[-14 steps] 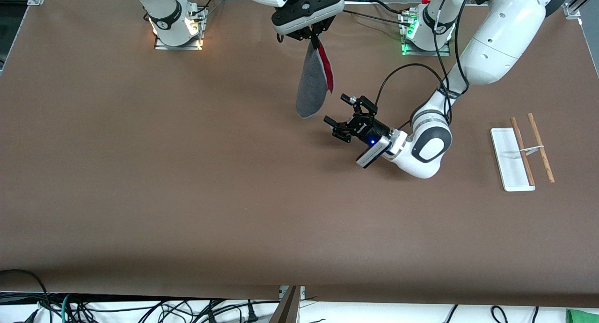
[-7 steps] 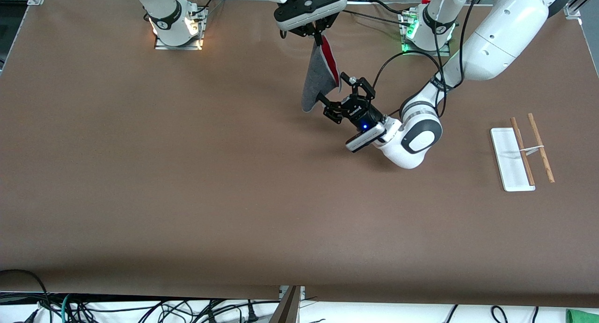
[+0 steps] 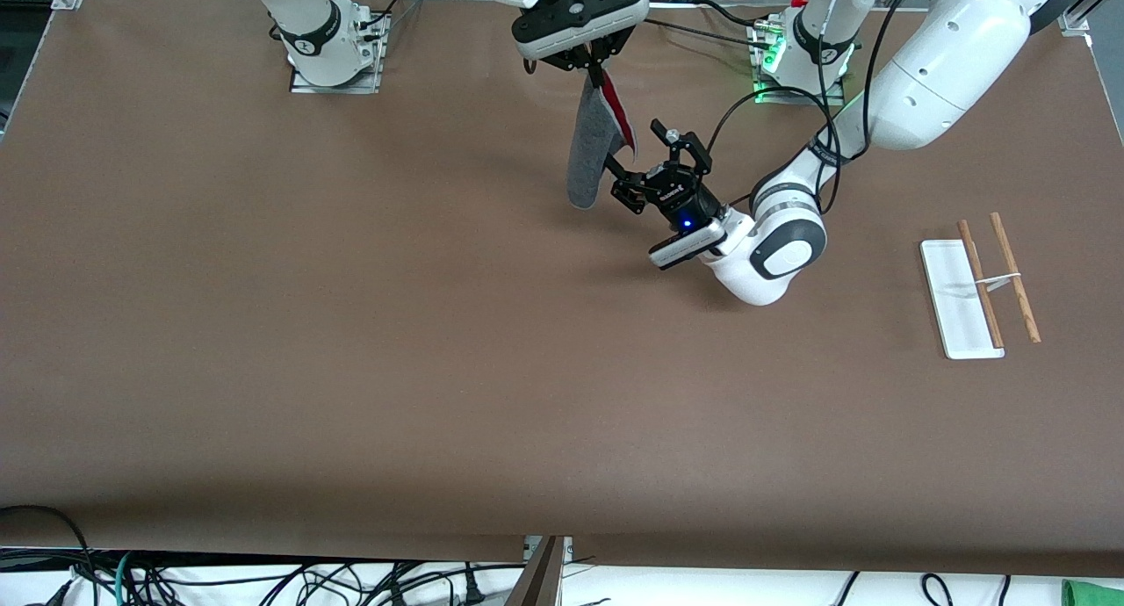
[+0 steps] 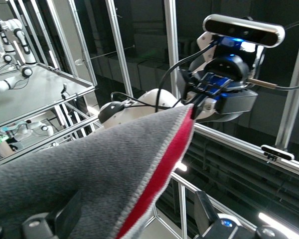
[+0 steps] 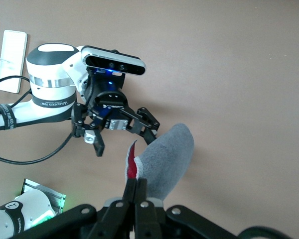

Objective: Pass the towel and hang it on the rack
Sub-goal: 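Grasp the hanging towel edge with the left gripper, then open the right gripper and withdraw it while the left gripper holds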

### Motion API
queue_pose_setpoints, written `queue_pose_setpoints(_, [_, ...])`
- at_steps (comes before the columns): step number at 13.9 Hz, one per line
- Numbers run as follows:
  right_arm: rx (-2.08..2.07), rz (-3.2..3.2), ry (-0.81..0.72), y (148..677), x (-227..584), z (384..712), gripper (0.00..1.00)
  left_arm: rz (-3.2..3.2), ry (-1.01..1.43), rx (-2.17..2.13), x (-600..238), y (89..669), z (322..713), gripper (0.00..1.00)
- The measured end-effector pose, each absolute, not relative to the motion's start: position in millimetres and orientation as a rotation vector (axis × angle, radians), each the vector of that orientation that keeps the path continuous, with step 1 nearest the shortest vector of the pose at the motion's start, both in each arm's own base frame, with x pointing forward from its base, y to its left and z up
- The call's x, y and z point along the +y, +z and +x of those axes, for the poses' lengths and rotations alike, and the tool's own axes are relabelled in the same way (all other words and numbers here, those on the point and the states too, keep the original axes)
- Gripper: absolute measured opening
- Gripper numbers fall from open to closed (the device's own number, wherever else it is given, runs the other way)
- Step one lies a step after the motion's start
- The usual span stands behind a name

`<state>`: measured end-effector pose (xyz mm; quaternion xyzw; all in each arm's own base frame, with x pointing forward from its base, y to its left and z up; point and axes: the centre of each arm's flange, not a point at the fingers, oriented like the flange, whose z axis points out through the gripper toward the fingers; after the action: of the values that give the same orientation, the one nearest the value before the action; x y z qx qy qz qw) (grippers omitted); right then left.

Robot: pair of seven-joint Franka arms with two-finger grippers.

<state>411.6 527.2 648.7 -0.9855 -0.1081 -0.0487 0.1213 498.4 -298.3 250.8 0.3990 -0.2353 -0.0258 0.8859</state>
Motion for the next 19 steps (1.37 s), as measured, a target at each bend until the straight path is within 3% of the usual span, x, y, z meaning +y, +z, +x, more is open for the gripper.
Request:
queue_pose_setpoints(8, [-0.298, -2.878, -0.131, 647, 525, 415, 0.01, 0.832, -0.038, -0.526, -287, 234, 483, 0.64])
queue_pose_setpoints(10, [-0.294, -2.88, -0.128, 647, 524, 416, 0.01, 0.836, -0.041, -0.532, -285, 234, 483, 0.38])
queue_pose_setpoints(13, [-0.293, -2.882, -0.124, 646, 523, 417, 0.01, 0.845, -0.039, -0.531, -285, 232, 483, 0.08])
queue_pose_setpoints(16, [-0.292, -2.882, -0.122, 646, 523, 417, 0.01, 0.846, -0.039, -0.53, -285, 232, 482, 0.02])
queue_pose_setpoints(19, [-0.291, -2.882, -0.122, 646, 523, 417, 0.01, 0.848, -0.037, -0.53, -285, 231, 483, 0.02])
